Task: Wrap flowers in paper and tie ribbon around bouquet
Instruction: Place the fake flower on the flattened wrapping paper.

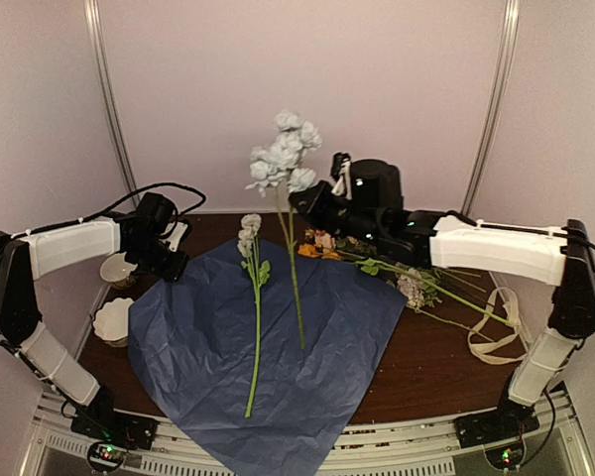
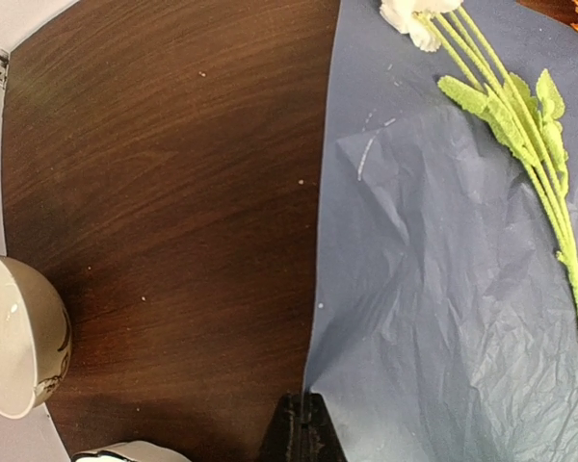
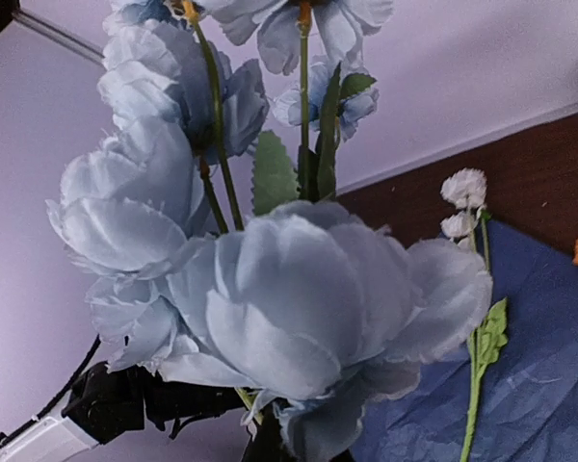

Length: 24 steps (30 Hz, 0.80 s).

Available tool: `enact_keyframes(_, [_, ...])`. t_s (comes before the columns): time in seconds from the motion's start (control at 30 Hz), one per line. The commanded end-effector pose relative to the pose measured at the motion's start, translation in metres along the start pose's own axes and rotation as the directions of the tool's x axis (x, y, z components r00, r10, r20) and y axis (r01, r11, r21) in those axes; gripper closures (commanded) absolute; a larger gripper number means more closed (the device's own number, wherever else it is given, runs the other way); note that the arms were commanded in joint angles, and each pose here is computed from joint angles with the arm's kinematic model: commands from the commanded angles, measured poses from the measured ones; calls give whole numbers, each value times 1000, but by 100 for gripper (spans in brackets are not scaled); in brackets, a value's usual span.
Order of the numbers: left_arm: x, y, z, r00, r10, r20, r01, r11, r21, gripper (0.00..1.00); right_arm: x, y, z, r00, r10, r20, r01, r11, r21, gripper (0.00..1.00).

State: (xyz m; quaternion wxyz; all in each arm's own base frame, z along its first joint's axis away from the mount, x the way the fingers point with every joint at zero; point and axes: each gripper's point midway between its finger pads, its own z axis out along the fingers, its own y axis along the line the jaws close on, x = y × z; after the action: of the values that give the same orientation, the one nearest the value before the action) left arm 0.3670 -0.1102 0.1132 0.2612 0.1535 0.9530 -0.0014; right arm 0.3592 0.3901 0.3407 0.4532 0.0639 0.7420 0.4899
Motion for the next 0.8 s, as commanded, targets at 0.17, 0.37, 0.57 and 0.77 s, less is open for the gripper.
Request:
enact_keyframes(0.17, [-6, -10, 4, 1000, -14, 25, 13, 999, 41, 100, 125, 26, 82, 962, 128, -240, -130, 991, 6, 100])
enact_keyframes(0.37, [-5, -11, 5, 1000, -13, 23, 12, 999, 42, 100, 143, -14, 107, 970, 114, -213, -86, 987, 135, 94])
enact_keyframes(0.57, [-4, -11, 6, 1000, -12, 17, 11, 999, 42, 100, 118, -21, 119, 981, 21, -192, 14, 983, 183, 59])
enact_keyframes(0.77, [-4, -10, 5, 1000, -10, 16, 9, 999, 35, 100, 55, -22, 81, 828, -470, -306, 518, 850, 94, 56])
